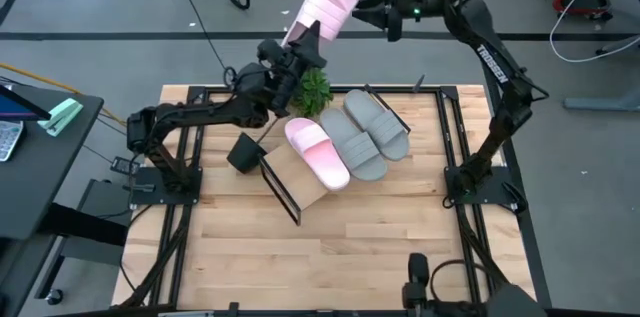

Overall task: Pick and place slides into the shelf
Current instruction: Put the pink slides on the shelf

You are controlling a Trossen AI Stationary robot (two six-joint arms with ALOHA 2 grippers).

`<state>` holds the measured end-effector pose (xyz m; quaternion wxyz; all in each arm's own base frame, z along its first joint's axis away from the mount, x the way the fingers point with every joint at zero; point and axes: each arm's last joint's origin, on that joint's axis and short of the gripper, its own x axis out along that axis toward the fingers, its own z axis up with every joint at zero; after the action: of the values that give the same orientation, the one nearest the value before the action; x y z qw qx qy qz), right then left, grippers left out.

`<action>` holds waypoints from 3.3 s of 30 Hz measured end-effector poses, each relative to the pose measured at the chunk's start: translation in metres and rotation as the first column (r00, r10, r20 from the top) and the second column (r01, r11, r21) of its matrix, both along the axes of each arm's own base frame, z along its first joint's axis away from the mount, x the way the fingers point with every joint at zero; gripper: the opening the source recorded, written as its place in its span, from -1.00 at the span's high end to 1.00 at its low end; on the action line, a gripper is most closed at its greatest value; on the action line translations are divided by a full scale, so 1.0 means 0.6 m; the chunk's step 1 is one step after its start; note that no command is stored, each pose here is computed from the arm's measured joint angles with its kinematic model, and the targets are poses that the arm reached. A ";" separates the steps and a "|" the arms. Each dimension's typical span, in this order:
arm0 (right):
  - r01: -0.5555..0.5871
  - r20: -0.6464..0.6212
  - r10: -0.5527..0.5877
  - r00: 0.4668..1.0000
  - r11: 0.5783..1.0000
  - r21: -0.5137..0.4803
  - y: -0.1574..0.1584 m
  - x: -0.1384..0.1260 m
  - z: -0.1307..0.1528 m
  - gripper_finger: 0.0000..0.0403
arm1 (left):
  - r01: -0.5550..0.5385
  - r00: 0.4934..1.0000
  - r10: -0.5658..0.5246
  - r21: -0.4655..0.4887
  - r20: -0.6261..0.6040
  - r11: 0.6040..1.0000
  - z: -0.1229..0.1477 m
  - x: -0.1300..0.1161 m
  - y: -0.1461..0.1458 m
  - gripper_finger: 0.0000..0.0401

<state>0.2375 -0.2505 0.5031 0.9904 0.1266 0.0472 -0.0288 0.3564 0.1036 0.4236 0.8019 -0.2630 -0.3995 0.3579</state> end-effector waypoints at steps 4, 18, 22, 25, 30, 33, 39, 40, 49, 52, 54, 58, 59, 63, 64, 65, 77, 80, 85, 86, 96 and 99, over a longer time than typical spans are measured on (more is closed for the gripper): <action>-0.005 -0.061 0.007 0.998 0.999 0.037 0.001 0.003 -0.019 0.07 | 0.007 1.000 -0.007 0.005 0.006 1.000 0.001 -0.002 0.005 0.95; -0.054 0.006 0.054 0.999 0.995 0.087 0.009 0.061 -0.063 0.07 | -0.022 0.993 0.022 -0.001 0.115 1.000 0.009 -0.019 0.037 0.95; -0.010 0.046 0.011 0.999 1.000 -0.015 0.019 0.072 -0.053 0.08 | -0.025 0.994 0.025 0.001 0.104 1.000 0.008 -0.018 0.037 0.95; 0.008 0.039 -0.002 0.999 0.988 -0.154 0.042 0.069 -0.040 0.12 | -0.038 0.996 0.037 0.010 0.087 0.999 0.009 -0.018 0.036 0.95; 0.049 -0.022 -0.069 0.997 0.869 -0.493 0.103 0.062 -0.017 0.19 | -0.050 0.993 0.051 -0.007 0.110 0.999 0.008 -0.023 0.048 0.95; 0.088 -0.040 -0.156 0.987 0.727 -0.681 0.134 0.074 -0.010 0.20 | -0.054 0.992 0.055 -0.011 0.112 0.998 0.008 -0.023 0.049 0.95; 0.098 -0.117 -0.380 0.918 0.501 -0.860 0.159 0.121 -0.032 0.19 | -0.031 0.990 0.033 -0.017 0.134 0.999 0.008 -0.023 0.049 0.95; 0.095 -0.128 -0.394 0.910 0.499 -0.861 0.160 0.127 -0.038 0.19 | -0.030 0.991 0.031 -0.012 0.128 0.999 0.008 -0.023 0.048 0.95; 0.147 -0.079 -0.459 0.885 0.436 -0.888 0.175 0.125 -0.024 0.20 | -0.032 0.997 0.032 0.010 0.070 0.999 0.022 -0.031 0.035 0.95; 0.127 -0.081 -0.445 0.892 0.419 -0.899 0.183 0.130 -0.024 0.19 | -0.004 0.999 0.003 0.020 0.036 1.000 0.020 -0.027 0.032 0.95; 0.107 -0.085 -0.430 0.899 0.404 -0.909 0.189 0.132 -0.024 0.19 | 0.015 1.000 -0.015 0.022 0.005 1.000 0.022 -0.029 0.029 0.95; 0.106 -0.081 -0.419 0.904 0.406 -0.908 0.196 0.135 -0.024 0.18 | 0.028 0.999 -0.028 0.016 -0.018 0.999 0.025 -0.031 0.023 0.95; 0.110 -0.077 -0.418 0.905 0.405 -0.908 0.197 0.136 -0.023 0.18 | 0.036 0.999 -0.036 0.014 -0.013 0.999 0.025 -0.030 0.022 0.95; 0.112 -0.069 -0.413 0.908 0.399 -0.910 0.199 0.137 -0.022 0.18 | 0.069 0.998 -0.069 0.015 0.000 0.998 0.025 -0.029 0.021 0.95; 0.108 -0.071 -0.409 0.910 0.399 -0.910 0.199 0.137 -0.022 0.18 | 0.082 0.997 -0.082 0.011 0.004 0.997 0.024 -0.029 0.020 0.95; 0.107 -0.071 -0.405 0.912 0.400 -0.910 0.199 0.137 -0.022 0.18 | 0.097 0.995 -0.097 0.012 0.007 0.995 0.024 -0.028 0.020 0.95; 0.077 -0.106 -0.490 0.865 0.339 -0.938 0.186 0.142 -0.033 0.18 | 0.194 0.980 -0.193 -0.013 0.051 0.981 0.021 -0.021 0.010 0.95; 0.071 -0.111 -0.502 0.858 0.330 -0.941 0.188 0.145 -0.034 0.18 | 0.201 0.978 -0.200 -0.018 0.056 0.979 0.021 -0.021 0.010 0.95; 0.120 -0.068 -0.535 0.842 0.309 -0.943 0.205 0.133 -0.014 0.20 | 0.185 0.983 -0.185 0.024 0.011 0.982 0.023 -0.022 0.010 0.95; 0.148 -0.046 -0.545 0.837 0.305 -0.941 0.206 0.127 -0.003 0.20 | 0.184 0.983 -0.184 0.029 0.006 0.983 0.023 -0.022 0.009 0.95; 0.232 -0.043 -0.427 0.903 0.569 -0.789 0.170 0.040 0.065 0.20 | 0.179 0.984 -0.179 0.031 -0.014 0.983 0.022 -0.021 0.009 0.95; 0.228 -0.056 -0.396 0.917 0.632 -0.740 0.155 0.031 0.062 0.20 | 0.185 0.983 -0.185 0.034 -0.017 0.982 0.022 -0.020 0.009 0.95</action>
<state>0.2559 -0.1577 0.5401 0.9280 -0.2694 0.1153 -0.2300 0.3441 0.1089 0.4367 0.8390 -0.2822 -0.3742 0.2764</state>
